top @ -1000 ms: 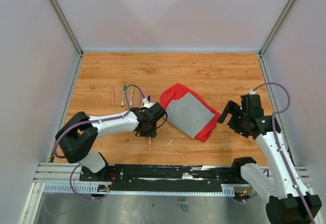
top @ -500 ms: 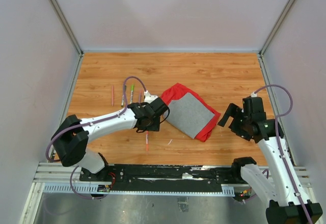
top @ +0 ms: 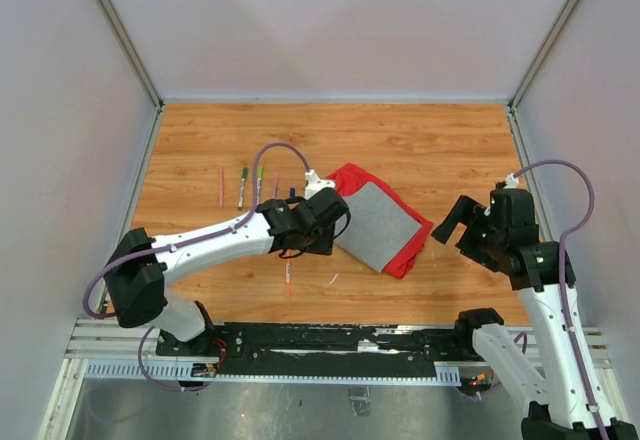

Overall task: Insert the pens into the pen caps
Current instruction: Move the pen cap to the center of the board.

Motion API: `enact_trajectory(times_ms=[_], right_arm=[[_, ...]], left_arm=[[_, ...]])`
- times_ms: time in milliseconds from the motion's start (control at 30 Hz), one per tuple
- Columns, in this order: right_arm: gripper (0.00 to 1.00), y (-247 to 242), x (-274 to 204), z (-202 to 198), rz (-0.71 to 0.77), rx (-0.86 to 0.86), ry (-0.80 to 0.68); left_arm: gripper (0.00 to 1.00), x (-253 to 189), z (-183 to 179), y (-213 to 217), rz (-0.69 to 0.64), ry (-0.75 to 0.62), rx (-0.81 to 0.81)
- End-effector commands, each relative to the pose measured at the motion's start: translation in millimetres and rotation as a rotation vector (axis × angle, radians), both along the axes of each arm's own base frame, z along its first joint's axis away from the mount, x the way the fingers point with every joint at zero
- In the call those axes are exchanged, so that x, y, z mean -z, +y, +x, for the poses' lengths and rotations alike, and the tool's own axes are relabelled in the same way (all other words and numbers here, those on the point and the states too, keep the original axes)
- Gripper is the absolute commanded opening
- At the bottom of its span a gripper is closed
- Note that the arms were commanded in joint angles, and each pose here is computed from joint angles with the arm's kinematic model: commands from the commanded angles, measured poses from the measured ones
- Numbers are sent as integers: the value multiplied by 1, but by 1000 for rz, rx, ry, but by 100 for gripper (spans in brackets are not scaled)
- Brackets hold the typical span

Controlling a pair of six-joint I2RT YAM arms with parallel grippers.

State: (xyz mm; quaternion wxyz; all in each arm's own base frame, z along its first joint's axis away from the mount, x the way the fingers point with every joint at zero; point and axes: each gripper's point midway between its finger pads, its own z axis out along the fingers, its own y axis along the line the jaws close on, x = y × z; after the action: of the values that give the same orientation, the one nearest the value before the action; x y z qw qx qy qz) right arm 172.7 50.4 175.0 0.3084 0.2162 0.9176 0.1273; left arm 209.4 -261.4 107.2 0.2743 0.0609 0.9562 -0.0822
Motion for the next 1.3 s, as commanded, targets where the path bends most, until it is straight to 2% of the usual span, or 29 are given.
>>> enact_trajectory(times_ms=[0, 100, 267, 433, 733, 967, 1267], right_arm=[[98, 12, -44, 7, 51, -58, -140], [99, 23, -75, 13, 101, -101, -217], [98, 35, -113, 13, 161, -144, -304], [99, 35, -144, 8, 167, -165, -387], [98, 39, -164, 1, 140, -242, -434], [99, 35, -154, -10, 104, -271, -408], [99, 36, -138, -21, 103, -298, -382]], left_arm=[[43, -27, -7, -81, -190, -17, 202], [41, -31, -16, -128, -318, 31, 291], [38, -36, -27, -201, -435, 71, 431], [35, -37, -40, -266, -597, 134, 491], [35, -24, -77, -358, -765, 269, 612], [32, -4, -118, -403, -802, 390, 721], [32, 30, -148, -415, -789, 469, 760]])
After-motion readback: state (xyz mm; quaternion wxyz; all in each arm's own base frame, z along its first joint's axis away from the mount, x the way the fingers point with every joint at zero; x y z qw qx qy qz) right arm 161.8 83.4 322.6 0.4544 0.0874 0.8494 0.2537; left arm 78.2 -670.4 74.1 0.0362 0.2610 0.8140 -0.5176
